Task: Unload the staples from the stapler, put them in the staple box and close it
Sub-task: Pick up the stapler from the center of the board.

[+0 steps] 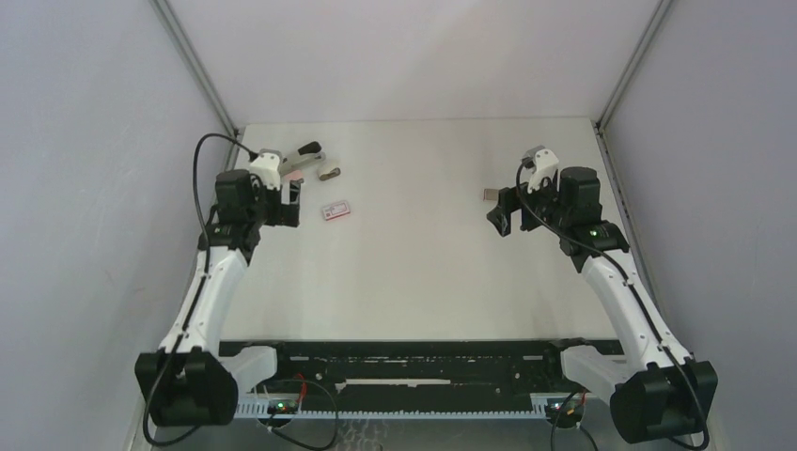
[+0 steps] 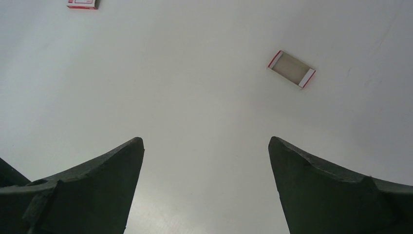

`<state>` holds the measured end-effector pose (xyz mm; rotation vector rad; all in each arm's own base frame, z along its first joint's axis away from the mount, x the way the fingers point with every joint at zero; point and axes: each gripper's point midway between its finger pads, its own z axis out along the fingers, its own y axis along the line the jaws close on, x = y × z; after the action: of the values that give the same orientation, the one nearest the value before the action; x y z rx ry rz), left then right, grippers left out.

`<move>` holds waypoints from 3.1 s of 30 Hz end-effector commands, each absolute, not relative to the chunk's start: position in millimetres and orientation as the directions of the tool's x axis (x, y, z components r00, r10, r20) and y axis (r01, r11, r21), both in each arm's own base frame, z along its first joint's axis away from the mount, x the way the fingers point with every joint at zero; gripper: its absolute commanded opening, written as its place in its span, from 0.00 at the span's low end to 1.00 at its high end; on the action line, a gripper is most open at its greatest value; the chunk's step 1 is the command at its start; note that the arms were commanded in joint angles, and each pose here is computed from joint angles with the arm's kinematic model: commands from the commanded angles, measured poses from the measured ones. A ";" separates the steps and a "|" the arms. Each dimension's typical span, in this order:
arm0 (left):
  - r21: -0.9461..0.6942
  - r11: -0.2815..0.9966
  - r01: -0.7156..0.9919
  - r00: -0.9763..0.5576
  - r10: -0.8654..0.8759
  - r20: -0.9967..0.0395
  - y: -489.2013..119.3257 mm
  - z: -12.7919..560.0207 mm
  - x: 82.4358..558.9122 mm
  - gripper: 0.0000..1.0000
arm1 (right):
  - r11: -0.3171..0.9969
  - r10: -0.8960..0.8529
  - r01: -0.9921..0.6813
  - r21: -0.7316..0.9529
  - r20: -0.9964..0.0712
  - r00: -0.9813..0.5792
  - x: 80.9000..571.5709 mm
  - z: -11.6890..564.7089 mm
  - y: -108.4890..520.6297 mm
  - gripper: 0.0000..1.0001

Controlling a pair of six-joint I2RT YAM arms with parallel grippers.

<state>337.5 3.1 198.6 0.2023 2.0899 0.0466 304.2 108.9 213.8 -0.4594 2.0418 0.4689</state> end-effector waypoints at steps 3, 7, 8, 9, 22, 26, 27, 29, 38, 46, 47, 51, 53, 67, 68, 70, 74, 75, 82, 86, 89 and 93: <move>0.048 0.981 0.188 -0.510 0.139 -0.849 -11.4 207.8 381.7 1.00 | 0.867 -0.139 -0.486 0.116 -0.878 -0.458 313.8 213.2 106.7 1.00; -0.016 0.987 0.157 -0.567 0.077 -0.820 -13.7 200.0 406.5 1.00 | 0.870 -0.137 -0.477 0.121 -0.871 -0.472 315.3 208.8 105.4 1.00; -0.034 0.987 0.160 -0.575 0.065 -0.816 -16.1 198.8 411.3 1.00 | 0.872 -0.136 -0.474 0.123 -0.870 -0.475 315.6 208.2 104.9 1.00; -0.054 0.986 0.155 -0.583 0.047 -0.811 -18.1 196.9 416.7 1.00 | 0.873 -0.136 -0.471 0.123 -0.868 -0.477 316.1 207.4 104.2 1.00; -0.125 0.989 0.084 -0.667 -0.037 -0.744 -17.6 163.5 489.7 1.00 | 0.863 -0.203 -0.495 0.096 -0.833 -0.515 320.8 184.2 111.4 1.00; -0.076 0.997 0.018 -0.662 -0.045 -0.748 -4.3 162.5 508.2 1.00 | 0.855 -0.246 -0.514 0.065 -0.822 -0.513 321.2 178.4 119.0 1.00; -0.057 0.998 -0.023 -0.663 -0.058 -0.746 2.8 161.1 511.9 1.00 | 0.854 -0.251 -0.517 0.062 -0.820 -0.514 321.2 177.7 120.4 1.00; -0.019 0.996 -0.090 -0.669 -0.075 -0.739 15.7 158.1 517.8 1.00 | 0.852 -0.260 -0.521 0.056 -0.818 -0.514 321.1 177.2 122.6 1.00; 0.006 0.986 -0.169 -0.720 -0.120 -0.683 26.9 131.0 532.6 1.00 | 0.850 -0.272 -0.525 0.039 -0.822 -0.501 320.3 181.7 124.9 1.00; -0.014 0.984 -0.178 -0.726 -0.141 -0.674 27.6 124.9 535.8 1.00 | 0.851 -0.273 -0.524 0.031 -0.826 -0.493 320.3 184.2 123.9 1.00; -0.019 0.984 -0.176 -0.727 -0.143 -0.672 27.4 123.8 536.0 1.00 | 0.851 -0.273 -0.524 0.032 -0.826 -0.494 320.0 184.2 123.9 1.00; -0.022 0.983 -0.181 -0.743 -0.151 -0.653 27.6 113.5 536.5 1.00 | 0.851 -0.276 -0.524 0.029 -0.825 -0.494 320.0 183.7 123.6 1.00; -0.027 0.983 -0.183 -0.752 -0.157 -0.640 27.6 109.1 539.0 1.00 | 0.852 -0.277 -0.523 0.028 -0.824 -0.494 320.2 183.5 123.2 1.00; -0.106 0.969 -0.221 -0.776 -0.241 -0.583 40.0 87.4 547.4 1.00 | 0.858 -0.284 -0.514 0.010 -0.823 -0.491 322.2 183.1 119.6 1.00; -0.110 0.968 -0.226 -0.777 -0.247 -0.579 40.2 85.6 547.4 1.00 | 0.859 -0.285 -0.513 0.009 -0.823 -0.491 322.5 183.0 119.0 1.00; -0.118 0.965 -0.233 -0.776 -0.258 -0.576 40.3 83.4 548.6 0.99 | 0.858 -0.286 -0.513 0.008 -0.822 -0.492 322.5 182.5 119.1 1.00; -0.133 0.961 -0.242 -0.778 -0.274 -0.566 40.6 79.0 553.2 0.97 | 0.858 -0.287 -0.514 0.011 -0.819 -0.497 322.4 180.8 119.1 1.00; -0.134 0.960 -0.245 -0.779 -0.277 -0.562 40.9 76.9 554.2 0.97 | 0.858 -0.287 -0.513 0.010 -0.819 -0.496 322.6 180.9 119.0 1.00; -0.152 0.956 -0.251 -0.780 -0.293 -0.553 42.0 69.7 559.4 0.93 | 0.861 -0.285 -0.508 0.010 -0.819 -0.498 323.2 180.8 117.3 1.00; -0.164 0.953 -0.256 -0.779 -0.304 -0.549 42.4 67.3 560.4 0.90 | 0.862 -0.285 -0.508 0.010 -0.818 -0.500 323.6 180.1 116.9 1.00; -0.165 0.953 -0.255 -0.777 -0.304 -0.552 42.7 67.8 561.5 0.88 | 0.862 -0.285 -0.506 0.012 -0.816 -0.503 323.9 179.0 116.9 1.00; -0.172 0.953 -0.247 -0.781 -0.302 -0.548 41.8 65.9 561.2 0.79 | 0.862 -0.286 -0.507 0.012 -0.814 -0.506 324.0 177.9 117.0 1.00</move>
<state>543.1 41.7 42.4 -0.3831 2.5773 -0.0793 315.1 117.3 161.5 -0.5653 2.1881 0.3320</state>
